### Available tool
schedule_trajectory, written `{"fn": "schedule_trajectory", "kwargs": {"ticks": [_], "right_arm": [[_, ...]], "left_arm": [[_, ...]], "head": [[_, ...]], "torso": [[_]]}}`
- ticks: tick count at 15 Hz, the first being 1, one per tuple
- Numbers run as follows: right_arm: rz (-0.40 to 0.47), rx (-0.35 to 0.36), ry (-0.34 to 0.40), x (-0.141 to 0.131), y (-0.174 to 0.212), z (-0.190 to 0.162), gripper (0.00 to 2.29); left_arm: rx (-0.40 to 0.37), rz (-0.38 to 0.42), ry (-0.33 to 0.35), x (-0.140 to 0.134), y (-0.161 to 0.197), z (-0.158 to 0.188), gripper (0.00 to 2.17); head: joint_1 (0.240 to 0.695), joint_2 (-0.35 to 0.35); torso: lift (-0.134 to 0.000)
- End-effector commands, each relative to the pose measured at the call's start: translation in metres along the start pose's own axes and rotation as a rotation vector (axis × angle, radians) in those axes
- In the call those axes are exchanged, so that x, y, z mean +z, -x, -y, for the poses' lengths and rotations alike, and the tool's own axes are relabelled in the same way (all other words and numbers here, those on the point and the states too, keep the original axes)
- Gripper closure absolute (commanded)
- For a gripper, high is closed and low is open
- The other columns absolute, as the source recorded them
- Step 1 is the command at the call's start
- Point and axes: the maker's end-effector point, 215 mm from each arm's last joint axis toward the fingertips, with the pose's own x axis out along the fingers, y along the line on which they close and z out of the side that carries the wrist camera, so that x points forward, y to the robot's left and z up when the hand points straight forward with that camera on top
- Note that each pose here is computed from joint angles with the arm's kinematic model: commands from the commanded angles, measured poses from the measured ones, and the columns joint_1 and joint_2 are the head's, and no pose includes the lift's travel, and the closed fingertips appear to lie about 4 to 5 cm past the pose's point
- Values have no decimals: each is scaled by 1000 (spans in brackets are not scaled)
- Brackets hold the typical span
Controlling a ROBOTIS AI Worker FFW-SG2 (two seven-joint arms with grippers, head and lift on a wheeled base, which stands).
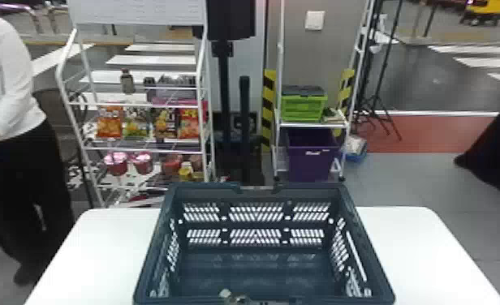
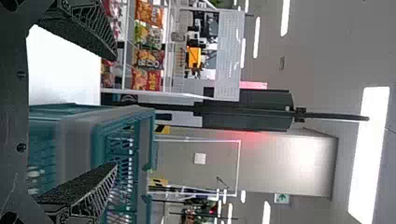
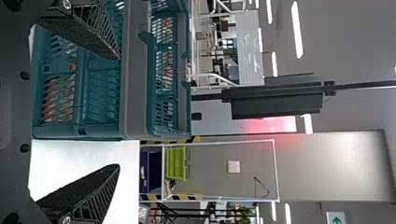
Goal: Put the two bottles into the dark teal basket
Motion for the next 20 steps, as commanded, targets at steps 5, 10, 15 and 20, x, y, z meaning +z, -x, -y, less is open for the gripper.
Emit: {"fn": "schedule_trajectory", "kwargs": {"ticks": [5,10,15,20], "right_arm": [[-45,32,-11,-13,3,-3,53],[-25,25,-14,-4,5,-1,53],[-15,37,-20,-2,2,-5,53],[-20,66,-23,-4,-4,-11,53]], "left_arm": [[-21,9,-42,-18,21,24,87],[-28,-1,-42,-23,21,30,83],[-26,-15,-44,-28,25,29,83],[-24,-22,-48,-26,32,28,73]], "head": [[499,0],[499,0],[499,0],[499,0]], "torso": [[0],[0],[0],[0]]}}
